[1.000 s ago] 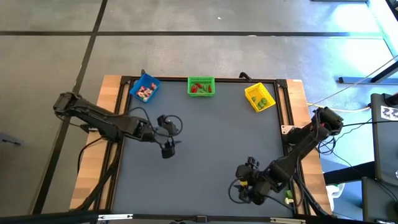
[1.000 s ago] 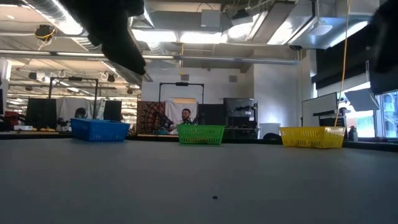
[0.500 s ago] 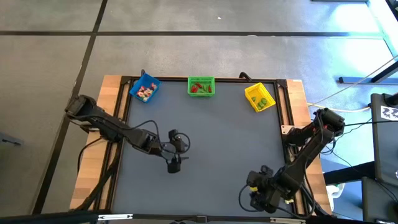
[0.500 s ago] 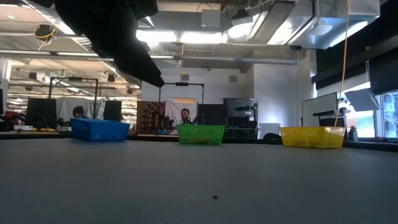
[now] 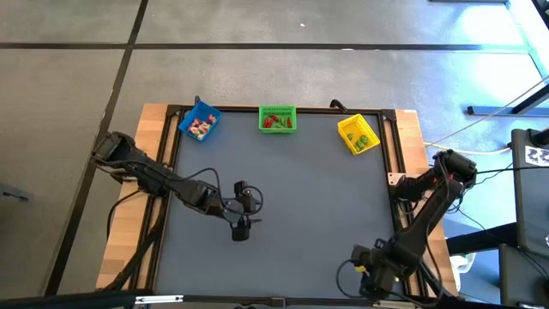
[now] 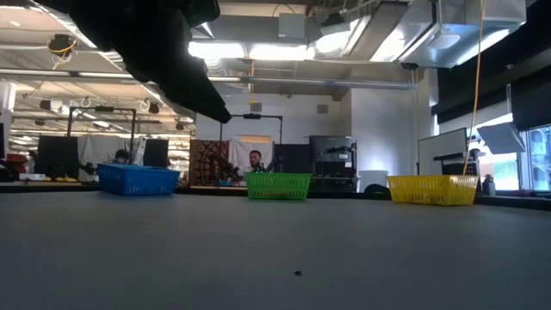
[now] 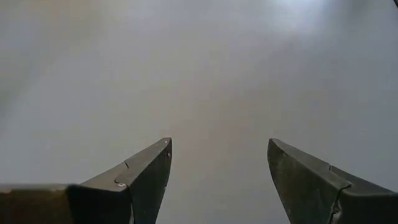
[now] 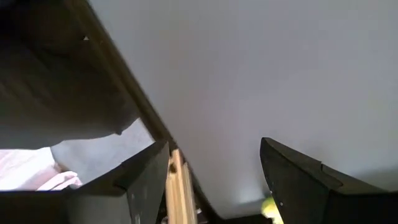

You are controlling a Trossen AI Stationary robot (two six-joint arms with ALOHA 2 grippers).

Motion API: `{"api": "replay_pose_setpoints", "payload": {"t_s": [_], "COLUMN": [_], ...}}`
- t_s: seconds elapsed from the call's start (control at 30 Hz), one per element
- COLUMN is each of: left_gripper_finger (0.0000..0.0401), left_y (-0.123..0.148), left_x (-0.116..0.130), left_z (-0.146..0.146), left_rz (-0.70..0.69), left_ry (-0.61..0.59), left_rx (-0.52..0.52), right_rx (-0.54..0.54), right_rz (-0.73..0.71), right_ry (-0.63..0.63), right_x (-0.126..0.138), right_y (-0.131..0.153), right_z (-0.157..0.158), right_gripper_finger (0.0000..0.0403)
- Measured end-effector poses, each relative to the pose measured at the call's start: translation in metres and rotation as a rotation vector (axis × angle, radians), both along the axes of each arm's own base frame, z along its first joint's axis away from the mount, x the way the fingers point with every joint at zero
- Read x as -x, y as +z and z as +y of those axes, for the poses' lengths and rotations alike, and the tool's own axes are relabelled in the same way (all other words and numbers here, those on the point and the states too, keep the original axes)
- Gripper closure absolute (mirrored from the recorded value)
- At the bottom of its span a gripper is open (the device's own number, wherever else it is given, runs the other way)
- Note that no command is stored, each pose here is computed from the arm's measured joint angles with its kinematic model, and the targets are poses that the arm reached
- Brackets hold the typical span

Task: Sort produce into baskets
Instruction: Put the green chili pepper into the yellow bin

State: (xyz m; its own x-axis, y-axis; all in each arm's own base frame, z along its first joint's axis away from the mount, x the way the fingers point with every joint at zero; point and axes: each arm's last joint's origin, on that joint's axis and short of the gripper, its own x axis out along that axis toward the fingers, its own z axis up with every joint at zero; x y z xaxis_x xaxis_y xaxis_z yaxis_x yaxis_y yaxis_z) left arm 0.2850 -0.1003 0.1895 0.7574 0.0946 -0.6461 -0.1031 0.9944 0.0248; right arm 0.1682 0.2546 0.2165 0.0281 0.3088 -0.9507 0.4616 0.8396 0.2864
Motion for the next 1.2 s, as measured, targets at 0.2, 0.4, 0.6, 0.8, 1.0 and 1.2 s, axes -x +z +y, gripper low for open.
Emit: {"api": "replay_pose_setpoints", "payload": {"t_s": [0.2, 0.4, 0.6, 0.8, 1.0, 1.2], "left_gripper_finger": [0.0141, 0.0141, 0.0141, 0.0141, 0.0141, 0.0141], "left_y": [0.0, 0.0, 0.0, -0.002, -0.006, -0.014], "left_x": [0.0, 0.0, 0.0, 0.0, -0.002, -0.004], "left_z": [0.0, 0.001, 0.0, 0.001, 0.0, 0.0], "left_rz": [0.0, -0.002, -0.002, 0.007, 0.015, 0.044], "left_ry": [-0.002, -0.001, -0.002, 0.0, 0.0, 0.015], "left_rx": [-0.012, -0.021, -0.023, -0.03, -0.039, -0.061], "right_rx": [-0.023, 0.056, 0.109, 0.164, 0.158, 0.157], "right_rz": [0.025, 0.114, 0.159, 0.234, 0.293, 0.327], "right_ry": [0.014, 0.066, 0.144, 0.127, 0.124, 0.127], "right_x": [0.019, 0.043, 0.056, 0.061, 0.063, 0.066], "right_y": [0.001, -0.002, -0.014, -0.033, -0.047, -0.056], "right_z": [0.013, 0.014, 0.009, -0.004, -0.011, -0.017], "right_gripper_finger": [0.015, 0.015, 0.015, 0.015, 0.015, 0.015]}}
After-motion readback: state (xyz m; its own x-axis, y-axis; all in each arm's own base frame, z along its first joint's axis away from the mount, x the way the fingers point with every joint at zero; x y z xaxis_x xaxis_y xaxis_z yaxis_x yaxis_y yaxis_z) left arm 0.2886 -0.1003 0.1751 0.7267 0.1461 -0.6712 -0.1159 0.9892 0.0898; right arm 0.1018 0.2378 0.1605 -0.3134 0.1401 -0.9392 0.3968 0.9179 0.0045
